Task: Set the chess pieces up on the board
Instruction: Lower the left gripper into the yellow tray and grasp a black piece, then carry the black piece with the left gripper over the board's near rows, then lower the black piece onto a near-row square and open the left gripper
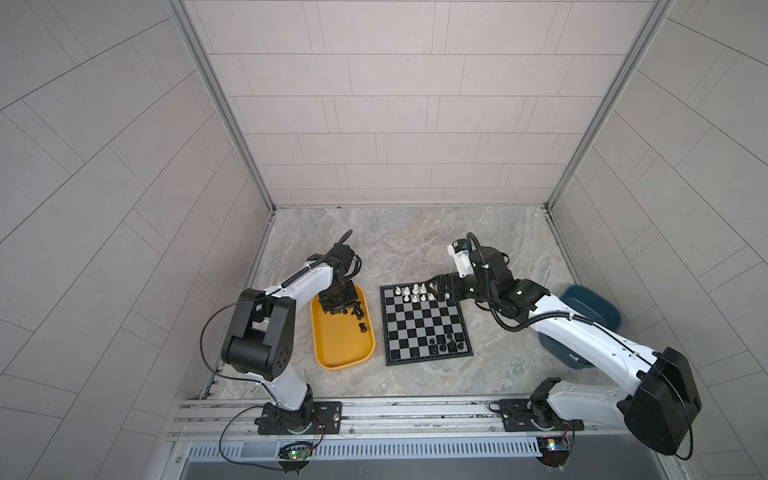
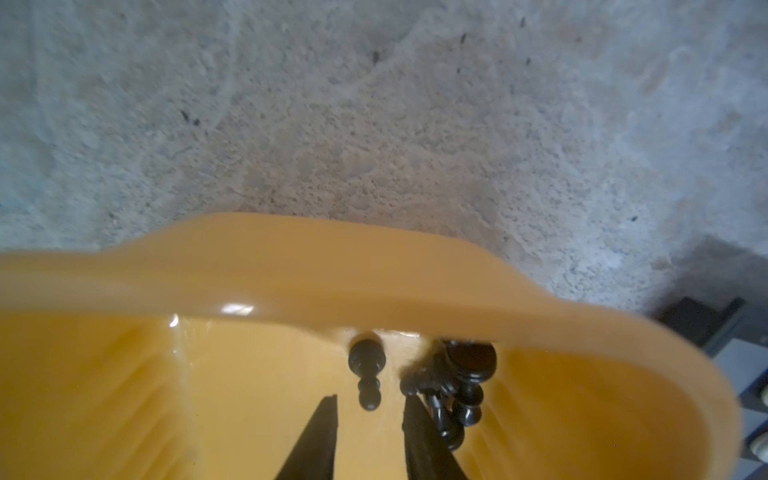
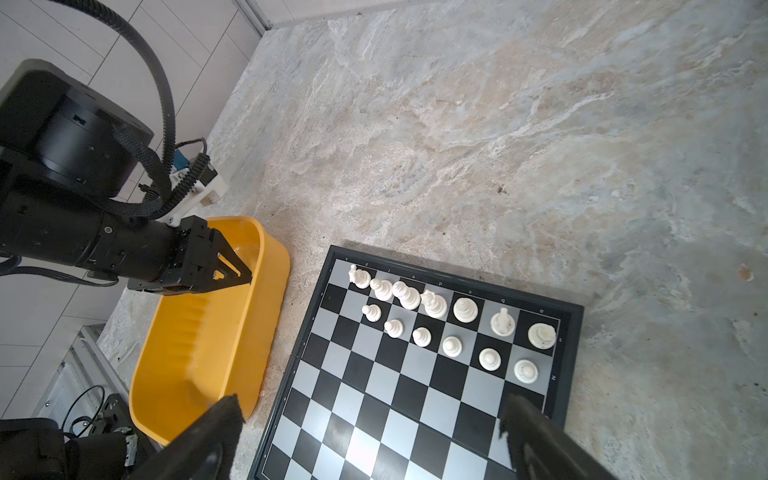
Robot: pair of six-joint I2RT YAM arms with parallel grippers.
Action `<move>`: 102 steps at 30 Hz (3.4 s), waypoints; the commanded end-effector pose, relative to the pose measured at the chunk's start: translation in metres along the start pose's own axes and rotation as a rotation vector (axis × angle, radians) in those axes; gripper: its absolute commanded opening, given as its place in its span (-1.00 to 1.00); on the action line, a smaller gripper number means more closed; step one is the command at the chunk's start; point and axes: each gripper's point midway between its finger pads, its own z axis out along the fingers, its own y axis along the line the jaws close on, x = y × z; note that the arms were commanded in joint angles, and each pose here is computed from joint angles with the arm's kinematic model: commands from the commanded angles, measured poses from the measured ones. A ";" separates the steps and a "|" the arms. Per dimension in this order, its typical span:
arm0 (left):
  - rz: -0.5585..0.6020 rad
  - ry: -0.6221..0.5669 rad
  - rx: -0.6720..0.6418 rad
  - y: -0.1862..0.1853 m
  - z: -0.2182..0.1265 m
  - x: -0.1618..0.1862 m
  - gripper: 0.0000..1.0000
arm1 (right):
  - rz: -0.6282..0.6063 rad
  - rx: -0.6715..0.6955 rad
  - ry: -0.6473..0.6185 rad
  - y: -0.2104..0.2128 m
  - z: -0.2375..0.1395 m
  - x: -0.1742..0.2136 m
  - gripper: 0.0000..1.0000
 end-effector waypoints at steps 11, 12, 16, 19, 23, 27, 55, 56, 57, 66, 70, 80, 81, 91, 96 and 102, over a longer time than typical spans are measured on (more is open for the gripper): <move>0.012 0.013 -0.040 0.005 0.014 -0.001 -0.55 | 0.013 -0.011 -0.018 0.003 -0.008 0.000 0.98; 0.012 0.015 -0.042 0.005 0.015 -0.001 -0.59 | 0.014 -0.008 -0.021 0.002 -0.009 0.000 0.98; 0.007 0.008 -0.042 0.006 0.014 -0.002 -0.68 | 0.011 -0.004 -0.027 0.002 -0.011 -0.002 0.98; 0.016 0.003 -0.016 0.003 0.006 0.000 -0.73 | 0.006 -0.002 -0.033 0.002 -0.015 -0.004 0.98; 0.082 -0.046 0.033 -0.002 -0.031 0.004 -0.78 | -0.015 0.016 -0.046 0.002 -0.024 -0.008 0.99; 0.196 -0.091 0.122 -0.013 -0.074 0.018 -0.79 | -0.017 0.047 -0.051 -0.007 -0.035 -0.008 0.99; 0.978 0.139 0.162 -0.185 -0.026 0.181 -0.79 | 0.084 0.240 -0.104 -0.069 -0.108 0.027 0.99; 0.976 0.137 0.155 -0.185 -0.024 0.181 -0.79 | 0.085 0.242 -0.103 -0.070 -0.108 0.027 0.99; 0.976 0.137 0.153 -0.185 -0.022 0.181 -0.79 | 0.084 0.242 -0.105 -0.069 -0.108 0.027 0.99; 0.952 0.132 0.133 -0.187 -0.009 0.181 -0.79 | 0.085 0.245 -0.102 -0.070 -0.108 0.028 0.99; 0.957 0.143 0.127 -0.186 -0.006 0.184 -0.77 | 0.085 0.249 -0.098 -0.072 -0.108 0.029 1.00; 0.963 0.154 0.089 -0.176 -0.001 0.187 -0.77 | 0.091 0.249 -0.094 -0.073 -0.106 0.030 1.00; 0.963 0.154 0.087 -0.176 0.000 0.187 -0.77 | 0.092 0.248 -0.093 -0.073 -0.105 0.031 0.99; 0.960 0.164 0.077 -0.174 0.005 0.188 -0.72 | 0.097 0.246 -0.099 -0.073 -0.107 0.030 0.99; 0.958 0.165 0.068 -0.171 0.007 0.189 -0.69 | 0.101 0.248 -0.098 -0.073 -0.107 0.030 0.99; 0.955 0.169 0.085 -0.174 0.003 0.190 -0.53 | 0.103 0.247 -0.102 -0.073 -0.107 0.030 0.99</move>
